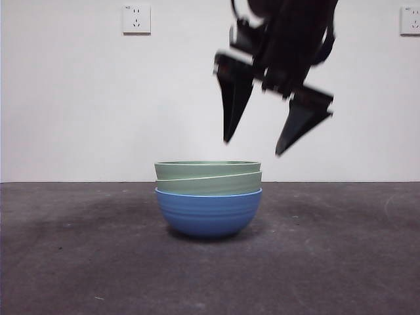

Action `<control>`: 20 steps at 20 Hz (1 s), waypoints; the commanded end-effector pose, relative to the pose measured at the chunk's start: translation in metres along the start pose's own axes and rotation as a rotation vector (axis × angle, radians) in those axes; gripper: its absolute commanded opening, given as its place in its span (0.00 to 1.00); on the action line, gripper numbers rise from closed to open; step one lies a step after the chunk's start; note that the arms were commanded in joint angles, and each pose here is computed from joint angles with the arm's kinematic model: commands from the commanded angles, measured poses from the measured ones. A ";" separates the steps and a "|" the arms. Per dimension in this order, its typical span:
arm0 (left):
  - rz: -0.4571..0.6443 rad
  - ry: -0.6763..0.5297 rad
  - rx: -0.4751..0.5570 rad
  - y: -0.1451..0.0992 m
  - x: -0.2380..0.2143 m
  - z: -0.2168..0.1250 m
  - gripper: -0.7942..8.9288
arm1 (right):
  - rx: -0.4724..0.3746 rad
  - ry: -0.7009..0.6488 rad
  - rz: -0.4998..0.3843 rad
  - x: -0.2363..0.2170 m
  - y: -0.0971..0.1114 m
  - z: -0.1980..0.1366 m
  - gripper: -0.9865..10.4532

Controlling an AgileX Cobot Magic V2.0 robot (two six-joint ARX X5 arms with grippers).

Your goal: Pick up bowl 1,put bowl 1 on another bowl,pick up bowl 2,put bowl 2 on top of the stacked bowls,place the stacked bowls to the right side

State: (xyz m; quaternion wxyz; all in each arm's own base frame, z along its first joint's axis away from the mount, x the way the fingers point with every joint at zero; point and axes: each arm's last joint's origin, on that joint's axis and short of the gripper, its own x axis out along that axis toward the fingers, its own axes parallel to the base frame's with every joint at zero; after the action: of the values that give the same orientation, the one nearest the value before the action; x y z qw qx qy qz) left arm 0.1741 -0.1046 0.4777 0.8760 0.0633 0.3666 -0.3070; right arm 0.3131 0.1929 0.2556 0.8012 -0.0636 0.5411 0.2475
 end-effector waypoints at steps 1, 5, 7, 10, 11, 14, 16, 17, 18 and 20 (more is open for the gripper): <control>-0.002 0.014 0.012 -0.003 -0.014 -0.009 0.38 | 0.048 0.046 -0.011 0.021 -0.009 0.001 0.47; -0.002 -0.028 0.018 -0.005 -0.030 -0.016 0.38 | 0.072 0.102 0.009 0.045 -0.016 0.000 0.47; -0.003 -0.029 0.018 -0.005 -0.030 -0.016 0.38 | 0.098 0.114 0.042 0.053 -0.016 0.000 0.47; -0.003 -0.029 0.018 -0.005 -0.030 -0.016 0.38 | 0.107 0.129 0.051 0.060 -0.017 -0.001 0.40; -0.003 -0.029 0.018 -0.005 -0.030 -0.016 0.38 | 0.107 0.131 0.051 0.061 -0.017 -0.001 0.33; -0.003 -0.029 0.018 -0.005 -0.030 -0.016 0.38 | 0.111 0.136 0.050 0.061 -0.018 -0.001 0.22; -0.003 -0.029 0.018 -0.005 -0.030 -0.016 0.38 | 0.113 0.142 0.049 0.061 -0.019 -0.002 0.22; -0.003 -0.029 0.018 -0.005 -0.030 -0.016 0.38 | 0.113 0.141 0.049 0.061 -0.019 -0.002 0.18; -0.003 -0.029 0.019 -0.005 -0.030 -0.016 0.38 | 0.112 0.141 0.050 0.061 -0.018 -0.002 0.12; -0.003 -0.029 0.019 -0.005 -0.030 -0.016 0.38 | 0.112 0.141 0.049 0.061 -0.018 -0.002 0.08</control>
State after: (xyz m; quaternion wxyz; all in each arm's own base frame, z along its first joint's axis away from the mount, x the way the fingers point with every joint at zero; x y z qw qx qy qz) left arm 0.1480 -0.0898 0.4910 0.8890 0.0565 0.3304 -0.3119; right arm 0.3386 0.1958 0.2043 0.7642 -0.0188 0.5992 0.2377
